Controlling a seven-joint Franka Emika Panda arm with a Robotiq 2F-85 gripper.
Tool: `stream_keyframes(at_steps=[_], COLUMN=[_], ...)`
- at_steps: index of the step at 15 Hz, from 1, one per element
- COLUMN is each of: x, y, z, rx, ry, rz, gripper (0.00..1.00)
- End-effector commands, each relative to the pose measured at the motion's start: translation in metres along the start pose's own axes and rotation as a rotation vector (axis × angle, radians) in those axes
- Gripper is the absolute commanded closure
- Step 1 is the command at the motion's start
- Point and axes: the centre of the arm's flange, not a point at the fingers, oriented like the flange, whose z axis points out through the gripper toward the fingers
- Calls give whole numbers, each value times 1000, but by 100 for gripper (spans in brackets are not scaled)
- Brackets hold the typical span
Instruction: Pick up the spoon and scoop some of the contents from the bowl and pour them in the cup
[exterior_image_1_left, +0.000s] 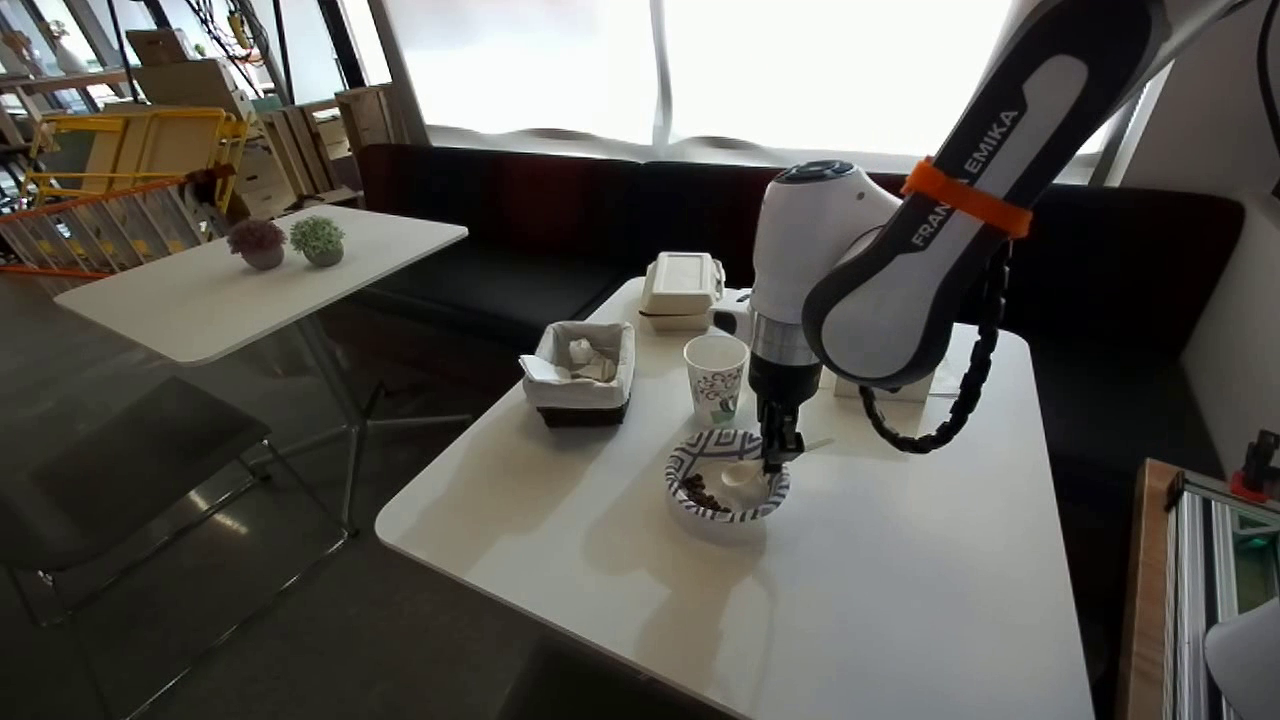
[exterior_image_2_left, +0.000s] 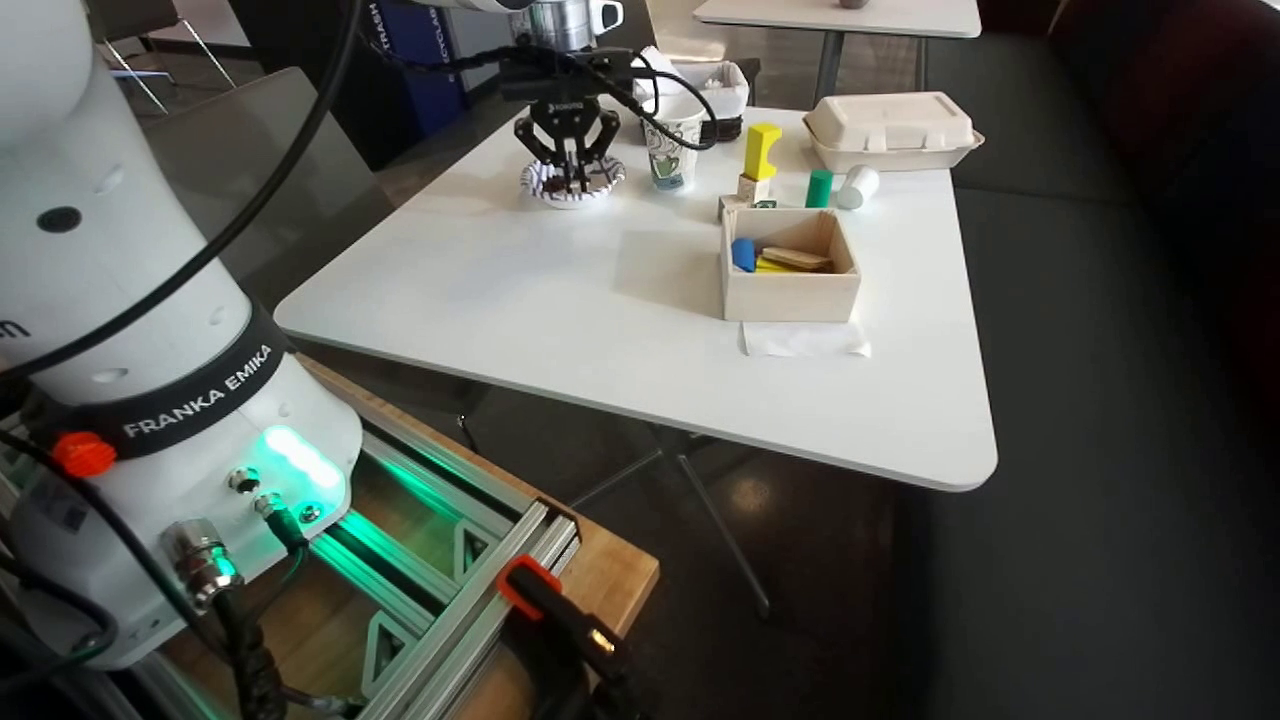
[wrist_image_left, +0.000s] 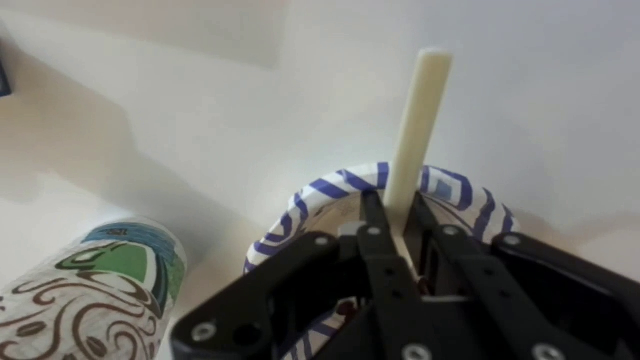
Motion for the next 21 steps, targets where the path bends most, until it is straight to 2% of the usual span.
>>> stream_keyframes(at_steps=[1, 13, 21], x=[22, 44, 53], y=[-6, -4, -7], z=[2, 12, 17], rx=[0, -6, -1], ry=[-62, -152, -159], rz=[-8, -21, -40], gripper=[96, 96, 96])
